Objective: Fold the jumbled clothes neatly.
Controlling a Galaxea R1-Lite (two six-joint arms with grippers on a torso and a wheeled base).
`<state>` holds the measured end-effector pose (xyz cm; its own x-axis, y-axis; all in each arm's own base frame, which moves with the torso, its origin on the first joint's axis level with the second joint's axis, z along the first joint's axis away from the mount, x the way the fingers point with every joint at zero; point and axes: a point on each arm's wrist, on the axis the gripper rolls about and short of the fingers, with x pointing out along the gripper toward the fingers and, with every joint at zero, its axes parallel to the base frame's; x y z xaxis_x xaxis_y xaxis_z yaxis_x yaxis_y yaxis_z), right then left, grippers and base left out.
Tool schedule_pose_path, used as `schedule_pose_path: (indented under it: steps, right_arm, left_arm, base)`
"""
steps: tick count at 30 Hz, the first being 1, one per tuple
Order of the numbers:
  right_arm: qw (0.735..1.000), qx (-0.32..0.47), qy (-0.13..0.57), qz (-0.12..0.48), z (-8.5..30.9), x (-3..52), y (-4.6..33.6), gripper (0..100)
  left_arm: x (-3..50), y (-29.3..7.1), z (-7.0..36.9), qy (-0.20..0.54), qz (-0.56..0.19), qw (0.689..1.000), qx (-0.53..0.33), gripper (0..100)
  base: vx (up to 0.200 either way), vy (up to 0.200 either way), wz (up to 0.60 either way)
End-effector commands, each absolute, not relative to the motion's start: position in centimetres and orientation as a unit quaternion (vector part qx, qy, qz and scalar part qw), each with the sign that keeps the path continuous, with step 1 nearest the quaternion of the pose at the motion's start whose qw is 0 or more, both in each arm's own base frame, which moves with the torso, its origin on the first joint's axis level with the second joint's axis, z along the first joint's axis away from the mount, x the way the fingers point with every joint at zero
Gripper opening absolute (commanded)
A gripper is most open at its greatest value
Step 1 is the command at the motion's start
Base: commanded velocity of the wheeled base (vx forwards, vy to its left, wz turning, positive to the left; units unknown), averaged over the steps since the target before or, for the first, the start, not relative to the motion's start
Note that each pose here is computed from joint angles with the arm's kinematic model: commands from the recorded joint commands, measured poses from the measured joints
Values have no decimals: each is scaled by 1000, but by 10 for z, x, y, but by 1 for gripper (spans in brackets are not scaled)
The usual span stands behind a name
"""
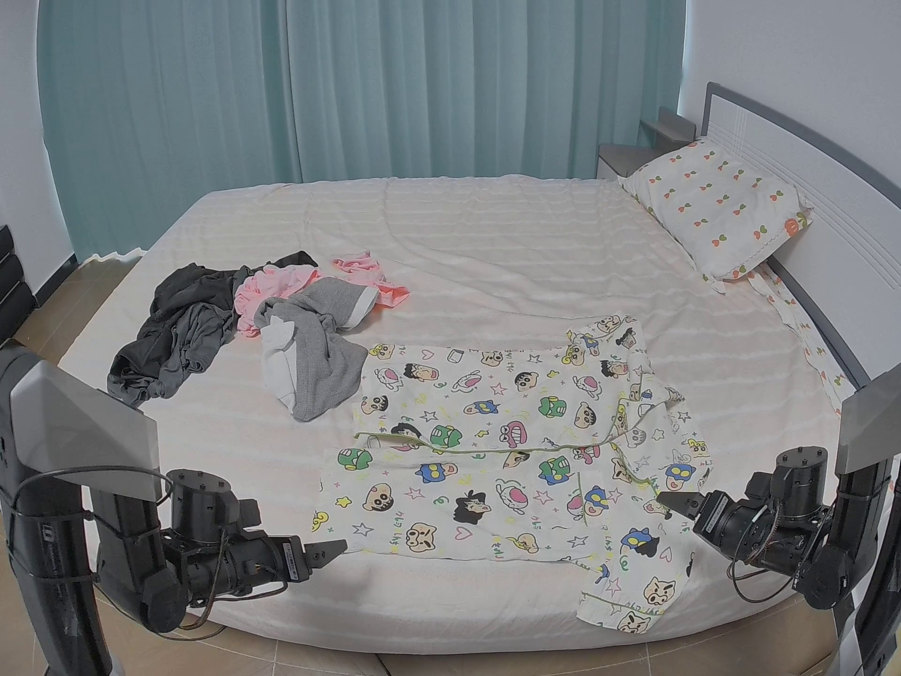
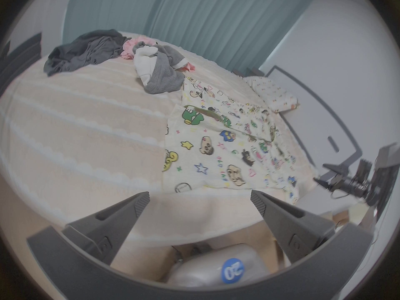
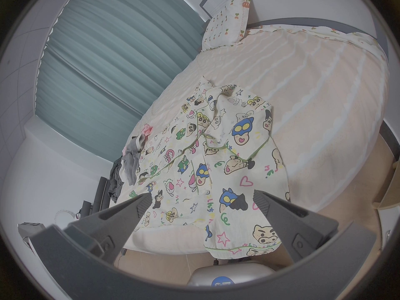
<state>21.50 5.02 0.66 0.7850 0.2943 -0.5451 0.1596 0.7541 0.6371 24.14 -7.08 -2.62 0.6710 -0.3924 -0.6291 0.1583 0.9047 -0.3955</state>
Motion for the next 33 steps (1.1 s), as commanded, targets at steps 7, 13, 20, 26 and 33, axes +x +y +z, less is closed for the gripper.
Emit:
schedule_pose_path:
  steps: [7,13,20,26,33]
  right_arm:
    - [877,347,330,38,5,212,50,100]
    - [878,346,328,35,6,212,50,100]
    - [878,346,329,34,5,212,50,100]
    - [878,346,329,34,5,212,50,100]
    - [878,346,330,34,5,212,50,100]
  left_arm:
    - [278,-89,-66,376,-174,901,-130,100]
    - [282,-102,-66,379,-192,897,-122,100]
    - [279,-98,-64,396,-183,893,-110,100]
    - [276,-86,-57,400,-168,894,-108,100]
    - [274,-78,-58,425,-162,887,-85,100]
  base:
    - [0,0,0]
    - [0,0,0]
    - [0,0,0]
    - [0,0,0]
    - [0,0,0]
